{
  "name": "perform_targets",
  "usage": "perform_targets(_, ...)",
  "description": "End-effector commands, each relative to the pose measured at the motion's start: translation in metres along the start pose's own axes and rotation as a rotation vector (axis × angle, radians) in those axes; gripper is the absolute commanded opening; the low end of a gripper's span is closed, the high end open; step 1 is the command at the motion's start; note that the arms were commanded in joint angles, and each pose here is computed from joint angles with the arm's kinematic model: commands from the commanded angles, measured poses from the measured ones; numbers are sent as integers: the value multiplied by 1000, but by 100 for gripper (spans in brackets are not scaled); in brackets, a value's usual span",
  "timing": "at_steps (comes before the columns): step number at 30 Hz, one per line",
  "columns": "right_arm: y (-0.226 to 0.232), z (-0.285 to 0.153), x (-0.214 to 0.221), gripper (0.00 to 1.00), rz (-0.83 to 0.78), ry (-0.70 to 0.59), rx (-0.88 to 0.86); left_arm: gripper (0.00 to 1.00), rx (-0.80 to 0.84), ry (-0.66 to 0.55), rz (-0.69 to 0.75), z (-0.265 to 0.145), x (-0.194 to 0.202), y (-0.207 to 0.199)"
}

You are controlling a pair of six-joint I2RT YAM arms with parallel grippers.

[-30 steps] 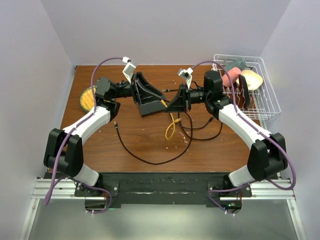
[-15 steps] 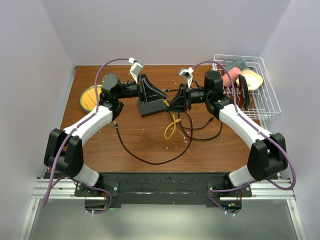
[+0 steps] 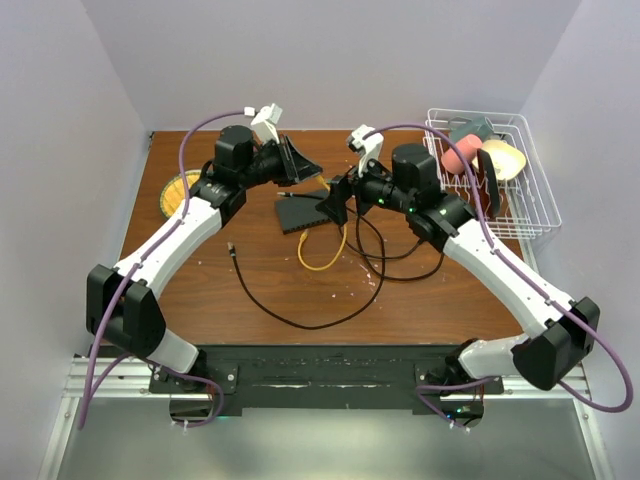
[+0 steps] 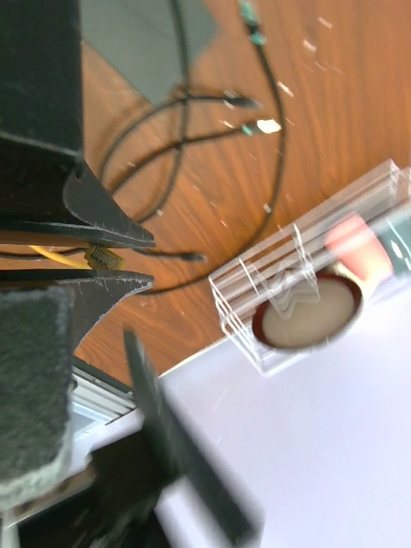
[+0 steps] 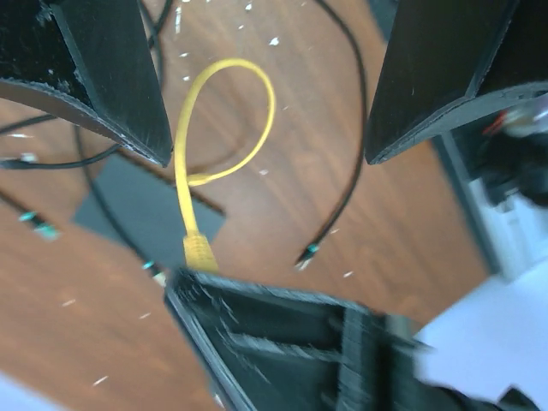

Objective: Insert the plug into the switch port

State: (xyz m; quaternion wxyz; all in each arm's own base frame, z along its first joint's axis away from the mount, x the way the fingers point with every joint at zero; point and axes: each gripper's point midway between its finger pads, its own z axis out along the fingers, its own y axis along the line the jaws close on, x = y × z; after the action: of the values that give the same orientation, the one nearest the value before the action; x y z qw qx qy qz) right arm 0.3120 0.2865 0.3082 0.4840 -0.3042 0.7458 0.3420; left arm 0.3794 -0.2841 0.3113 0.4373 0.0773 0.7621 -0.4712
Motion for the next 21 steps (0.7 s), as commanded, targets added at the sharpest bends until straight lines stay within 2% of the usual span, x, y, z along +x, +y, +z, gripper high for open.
perform_targets(1, -43, -13, -18, 98, -75, -57, 333, 0, -147, -37, -117, -9, -10, 11)
perform_targets(6, -50, -7, -21, 83, -90, -86, 358, 0, -222, -45, -162, -13, -12, 19)
perform_targets(9, -47, 3, -19, 79, -106, -83, 342, 0, -244, -49, -174, -13, -16, 20)
perform_targets(21, -26, 42, -11, 68, -120, -92, 255, 0, -246, -26, -196, -4, -17, 22)
